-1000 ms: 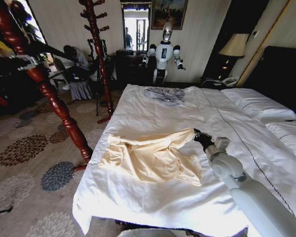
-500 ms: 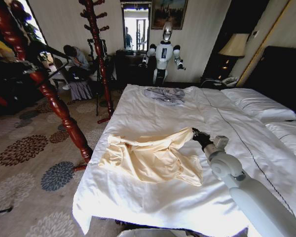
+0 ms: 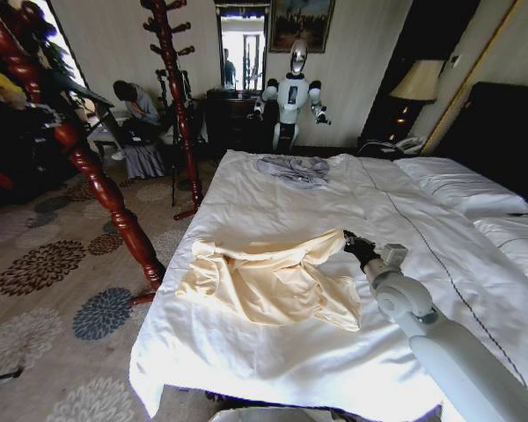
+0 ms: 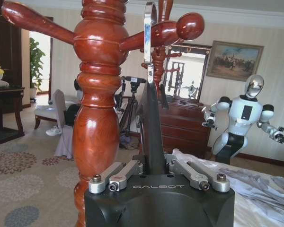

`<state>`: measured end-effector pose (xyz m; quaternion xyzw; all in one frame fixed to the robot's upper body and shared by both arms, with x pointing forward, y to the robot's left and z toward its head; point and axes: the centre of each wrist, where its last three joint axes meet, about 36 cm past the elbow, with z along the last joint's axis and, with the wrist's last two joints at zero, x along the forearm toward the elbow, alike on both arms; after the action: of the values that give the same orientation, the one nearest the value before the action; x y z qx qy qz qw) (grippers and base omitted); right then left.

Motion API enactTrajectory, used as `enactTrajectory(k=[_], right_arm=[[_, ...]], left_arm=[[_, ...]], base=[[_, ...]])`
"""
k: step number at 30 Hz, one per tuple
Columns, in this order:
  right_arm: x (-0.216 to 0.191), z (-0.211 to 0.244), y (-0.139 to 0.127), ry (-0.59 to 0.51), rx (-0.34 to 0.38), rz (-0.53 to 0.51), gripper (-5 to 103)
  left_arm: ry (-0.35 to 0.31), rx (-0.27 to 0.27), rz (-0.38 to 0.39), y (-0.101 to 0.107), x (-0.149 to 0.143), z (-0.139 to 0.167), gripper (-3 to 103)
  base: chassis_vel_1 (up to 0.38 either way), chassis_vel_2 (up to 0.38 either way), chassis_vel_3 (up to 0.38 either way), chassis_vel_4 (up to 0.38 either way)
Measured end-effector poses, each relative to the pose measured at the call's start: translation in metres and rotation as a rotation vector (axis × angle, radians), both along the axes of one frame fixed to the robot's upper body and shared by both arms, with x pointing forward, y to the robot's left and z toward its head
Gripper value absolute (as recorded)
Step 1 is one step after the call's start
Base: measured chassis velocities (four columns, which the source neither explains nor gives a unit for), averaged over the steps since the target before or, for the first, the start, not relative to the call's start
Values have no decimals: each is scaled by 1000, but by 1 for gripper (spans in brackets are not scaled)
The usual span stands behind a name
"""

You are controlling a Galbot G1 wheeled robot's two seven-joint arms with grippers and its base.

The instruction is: Pick up the clothes from the bed and hang them on the clothes hanger.

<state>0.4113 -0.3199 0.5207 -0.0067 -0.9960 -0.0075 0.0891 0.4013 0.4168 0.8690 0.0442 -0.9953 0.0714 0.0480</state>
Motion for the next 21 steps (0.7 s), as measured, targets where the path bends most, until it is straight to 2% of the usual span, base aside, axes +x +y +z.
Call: enactTrajectory(k=[4,9,14,18,19,21], right_arm=[[2,1,1,-6,3,1,0],[2,1,1,-6,10,0,0],[0,-2,-1,1,7,-10,0],[-2,-3,-5,5,3,-19,0],[-2,-3,-5,5,3,-19,0],[-2,-3,-6,5,0,-21,0]], left_arm=[[-34,25,-35,-9,-6,0,18],[-51,40,-64,-18,-6,-7,18],[-65,57,-124,-28,-6,-17,18],[-56,54,-217,-38,-3,-37,18],[-56,54,-217,-38,-3,-37,18],[-42,49,-270,-46,-2,-55,18]], base=[[0,0,0,0],[0,0,0,0],[0,0,0,0],[0,0,0,0],[0,0,0,0],[0,0,0,0]])
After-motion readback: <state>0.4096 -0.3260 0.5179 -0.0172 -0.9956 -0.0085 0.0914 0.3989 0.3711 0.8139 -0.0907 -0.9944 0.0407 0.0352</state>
